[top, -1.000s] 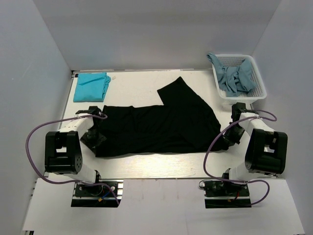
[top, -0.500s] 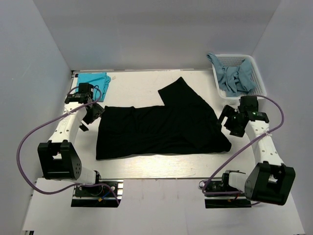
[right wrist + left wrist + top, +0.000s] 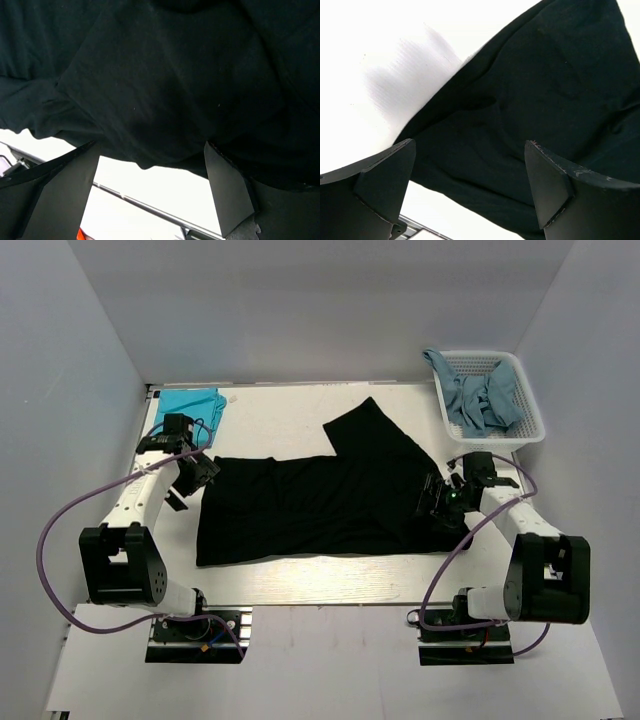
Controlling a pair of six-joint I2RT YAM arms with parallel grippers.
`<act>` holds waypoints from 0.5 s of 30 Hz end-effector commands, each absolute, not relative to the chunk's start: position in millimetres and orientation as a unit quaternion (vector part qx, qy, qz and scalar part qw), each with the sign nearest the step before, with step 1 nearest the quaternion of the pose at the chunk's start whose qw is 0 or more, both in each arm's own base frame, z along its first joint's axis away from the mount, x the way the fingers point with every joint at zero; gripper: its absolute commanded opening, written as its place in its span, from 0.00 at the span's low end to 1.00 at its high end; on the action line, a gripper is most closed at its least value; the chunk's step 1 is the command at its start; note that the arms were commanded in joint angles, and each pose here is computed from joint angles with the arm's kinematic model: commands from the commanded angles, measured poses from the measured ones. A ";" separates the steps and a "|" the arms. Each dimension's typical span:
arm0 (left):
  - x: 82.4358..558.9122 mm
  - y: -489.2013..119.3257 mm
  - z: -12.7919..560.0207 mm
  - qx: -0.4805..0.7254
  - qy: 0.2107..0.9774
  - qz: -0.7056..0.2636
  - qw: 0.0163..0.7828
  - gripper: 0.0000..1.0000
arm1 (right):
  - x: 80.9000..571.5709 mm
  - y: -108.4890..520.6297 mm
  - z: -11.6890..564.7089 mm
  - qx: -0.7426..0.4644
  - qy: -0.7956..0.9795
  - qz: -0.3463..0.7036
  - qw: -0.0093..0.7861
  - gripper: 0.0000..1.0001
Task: Fold and stack the t-shirts
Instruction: Fold the flattened tshirt in 1/3 of the way
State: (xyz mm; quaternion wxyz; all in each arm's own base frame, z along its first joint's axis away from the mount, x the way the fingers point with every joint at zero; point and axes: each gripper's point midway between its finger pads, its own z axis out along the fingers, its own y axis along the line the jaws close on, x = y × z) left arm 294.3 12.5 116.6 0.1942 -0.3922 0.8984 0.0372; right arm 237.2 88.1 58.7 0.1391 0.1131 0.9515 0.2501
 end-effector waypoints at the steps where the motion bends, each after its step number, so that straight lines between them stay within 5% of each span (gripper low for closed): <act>1: 289.7 12.7 122.7 -0.389 0.898 0.031 0.204 1.00 | 252.4 94.0 66.2 0.100 0.943 0.268 0.168 0.90; 15: 277.9 18.5 123.5 -0.387 0.898 0.049 0.204 1.00 | 231.5 78.1 44.2 0.123 0.955 0.218 0.160 0.90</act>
